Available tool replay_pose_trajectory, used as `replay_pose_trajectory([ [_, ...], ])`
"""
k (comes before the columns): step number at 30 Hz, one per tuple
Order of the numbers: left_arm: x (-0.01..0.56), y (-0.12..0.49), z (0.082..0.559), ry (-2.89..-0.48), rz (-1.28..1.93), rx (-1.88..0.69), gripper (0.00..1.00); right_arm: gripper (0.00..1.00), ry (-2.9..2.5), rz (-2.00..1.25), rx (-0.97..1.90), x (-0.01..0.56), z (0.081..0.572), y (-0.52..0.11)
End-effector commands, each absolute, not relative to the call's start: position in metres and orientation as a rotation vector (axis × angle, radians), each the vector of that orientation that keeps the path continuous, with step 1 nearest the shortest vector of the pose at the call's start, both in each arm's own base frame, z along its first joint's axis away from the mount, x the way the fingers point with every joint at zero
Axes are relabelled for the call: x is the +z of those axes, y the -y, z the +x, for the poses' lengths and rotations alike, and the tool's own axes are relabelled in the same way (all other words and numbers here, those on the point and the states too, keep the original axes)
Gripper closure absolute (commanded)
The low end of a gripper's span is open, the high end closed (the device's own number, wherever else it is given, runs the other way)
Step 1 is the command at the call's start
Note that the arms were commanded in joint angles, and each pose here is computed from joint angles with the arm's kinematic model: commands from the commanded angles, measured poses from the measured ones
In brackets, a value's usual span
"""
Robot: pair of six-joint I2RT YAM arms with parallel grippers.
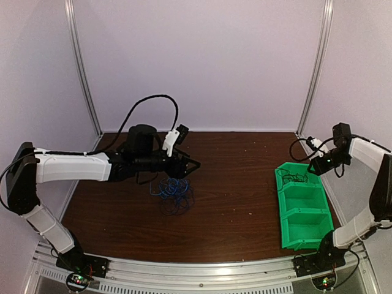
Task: Untangle the cables
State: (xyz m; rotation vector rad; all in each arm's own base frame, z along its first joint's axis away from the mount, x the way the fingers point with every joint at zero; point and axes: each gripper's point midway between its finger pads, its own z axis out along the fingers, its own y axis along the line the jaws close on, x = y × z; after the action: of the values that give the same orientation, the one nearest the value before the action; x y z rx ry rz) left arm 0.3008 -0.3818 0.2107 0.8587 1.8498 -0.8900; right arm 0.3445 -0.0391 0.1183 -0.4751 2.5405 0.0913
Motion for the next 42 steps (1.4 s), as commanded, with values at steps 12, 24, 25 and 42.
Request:
replay_pose_trajectory([
  [12, 0.206, 0.381, 0.298, -1.828, 0.846, -0.896, 0.33, 0.66, -2.368, -0.956, 0.068, 0.184, 0.303, -0.069],
  [24, 0.211, 0.363, 0.292, -1.841, 0.792, -0.868, 0.33, 0.75, -2.554, -1.168, 0.038, 0.077, 0.317, -0.144],
  [25, 0.210, 0.361, 0.291, -1.844, 0.788, -0.865, 0.33, 0.76, -2.576, -1.158, 0.024, 0.070, 0.318, -0.142],
  [42, 0.201, 0.359, 0.292, -1.870, 0.792, -0.842, 0.33, 0.78, -2.745, -1.036, 0.070, 0.016, 0.330, -0.136],
])
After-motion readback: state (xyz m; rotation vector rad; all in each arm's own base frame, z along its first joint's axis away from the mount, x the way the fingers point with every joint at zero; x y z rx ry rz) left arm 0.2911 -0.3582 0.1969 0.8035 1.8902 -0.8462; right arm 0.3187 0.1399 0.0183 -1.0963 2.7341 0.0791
